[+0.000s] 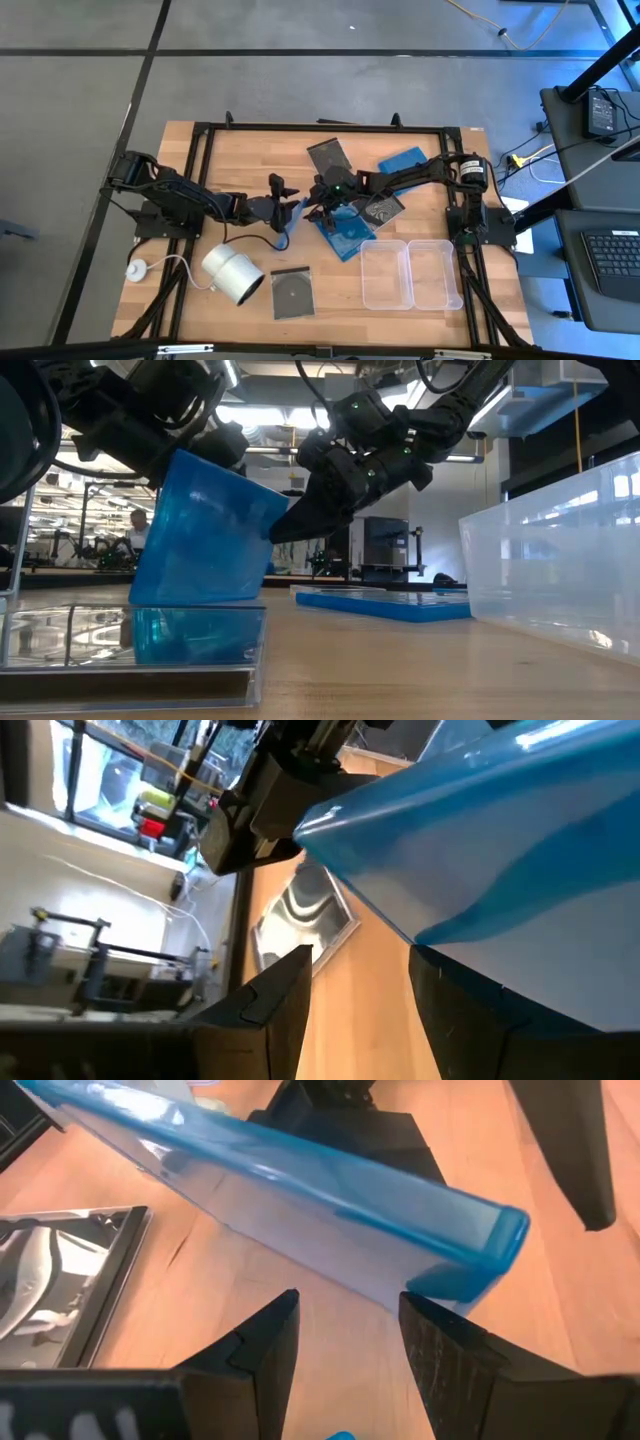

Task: Pick & place jewel cases by type
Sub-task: Put the top left blue CD case into the right transparent bin

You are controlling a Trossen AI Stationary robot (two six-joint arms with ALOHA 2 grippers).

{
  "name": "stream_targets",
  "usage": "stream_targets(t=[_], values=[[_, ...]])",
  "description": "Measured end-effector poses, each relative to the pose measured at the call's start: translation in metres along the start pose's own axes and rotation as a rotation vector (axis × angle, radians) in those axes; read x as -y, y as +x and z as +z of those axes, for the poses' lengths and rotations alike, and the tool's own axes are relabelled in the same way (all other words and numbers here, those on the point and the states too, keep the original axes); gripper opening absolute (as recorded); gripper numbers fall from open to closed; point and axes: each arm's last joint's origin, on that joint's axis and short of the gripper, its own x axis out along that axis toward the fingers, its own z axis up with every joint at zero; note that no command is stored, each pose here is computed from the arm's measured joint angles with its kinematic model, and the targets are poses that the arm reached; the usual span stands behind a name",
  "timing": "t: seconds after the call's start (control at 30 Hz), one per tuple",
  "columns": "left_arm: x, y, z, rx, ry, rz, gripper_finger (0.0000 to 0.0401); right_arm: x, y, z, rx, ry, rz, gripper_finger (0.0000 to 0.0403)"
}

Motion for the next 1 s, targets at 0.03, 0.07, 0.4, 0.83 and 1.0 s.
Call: stream_targets(t=[0.03, 0.07, 0.4, 0.83, 1.0], values=[[0.0001, 0.0, 0.0, 0.002, -0.022, -0.003, 0.0169, 0.0, 0.0, -0.0001, -0.001, 0.0, 0.001, 0.0179], [0.0002, 0.0, 0.0, 0.002, -0.045, -0.005, 0.0169, -0.0001, 0.0, -0.0002, -0.002, 0.001, 0.002, 0.0179], [0.0001, 0.0001, -0.0003, 0.0, -0.257, -0.005, 0.0169, 0.0001, 0.0, -0.0002, -0.001, 0.068, -0.003, 0.0179], [0.0015, -0.0001, 0.0012, 0.03, -0.392, -0.058, 0.0169, 0.0002, -0.0003, -0.0033, -0.033, 0.279, 0.008, 0.0179], [0.0023, -0.0002, 0.0016, 0.041, -0.411, -0.088, 0.0169, -0.0003, -0.0003, -0.0039, -0.04, 0.388, 0.016, 0.0179]])
